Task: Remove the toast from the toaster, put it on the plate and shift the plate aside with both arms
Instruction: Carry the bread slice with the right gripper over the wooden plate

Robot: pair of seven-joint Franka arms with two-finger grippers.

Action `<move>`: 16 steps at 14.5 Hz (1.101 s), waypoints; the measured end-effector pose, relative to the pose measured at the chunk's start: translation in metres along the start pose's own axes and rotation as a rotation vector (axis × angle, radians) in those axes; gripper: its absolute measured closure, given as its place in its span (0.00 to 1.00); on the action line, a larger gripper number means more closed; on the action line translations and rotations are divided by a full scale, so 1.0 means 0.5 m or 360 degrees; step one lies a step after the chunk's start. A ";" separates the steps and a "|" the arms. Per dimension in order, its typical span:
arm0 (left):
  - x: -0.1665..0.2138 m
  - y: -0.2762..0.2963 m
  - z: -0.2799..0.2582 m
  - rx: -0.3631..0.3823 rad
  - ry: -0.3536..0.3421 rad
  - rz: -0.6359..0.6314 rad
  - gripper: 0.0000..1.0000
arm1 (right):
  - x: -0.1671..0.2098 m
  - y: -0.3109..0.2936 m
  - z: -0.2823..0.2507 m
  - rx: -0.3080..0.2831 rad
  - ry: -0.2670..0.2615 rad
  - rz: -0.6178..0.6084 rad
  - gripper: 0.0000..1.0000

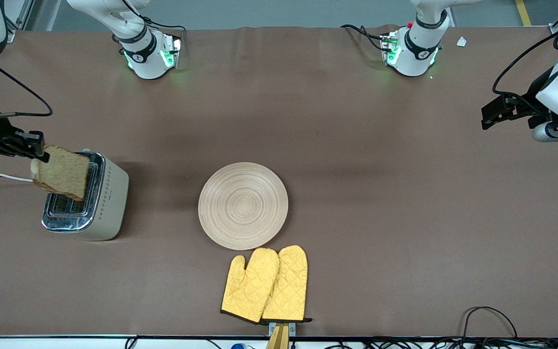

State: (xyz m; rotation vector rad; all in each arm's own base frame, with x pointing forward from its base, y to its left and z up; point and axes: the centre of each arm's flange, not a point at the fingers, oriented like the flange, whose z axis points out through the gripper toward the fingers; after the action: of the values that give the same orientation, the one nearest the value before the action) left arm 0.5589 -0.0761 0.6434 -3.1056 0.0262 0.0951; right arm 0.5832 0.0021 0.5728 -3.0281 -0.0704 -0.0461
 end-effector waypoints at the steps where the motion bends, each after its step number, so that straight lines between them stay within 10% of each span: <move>1: 0.000 0.000 0.000 0.0000 0.0000 0.0000 0.00 | 0.011 -0.019 0.031 0.0053 -0.0008 0.0009 0.90; 8: 0.000 -0.001 0.000 0.0000 -0.0001 -0.0002 0.00 | 0.004 -0.264 0.389 0.0399 -0.0106 0.0116 0.90; 16: 0.001 -0.003 0.001 0.0000 -0.0002 -0.0005 0.00 | -0.050 -0.567 0.553 0.0606 -0.0087 0.0381 0.90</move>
State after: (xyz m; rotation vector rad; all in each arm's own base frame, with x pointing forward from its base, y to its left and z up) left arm 0.5592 -0.0745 0.6430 -3.1055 0.0218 0.0972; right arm 0.5523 0.3134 0.3291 -2.6356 0.2495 0.0635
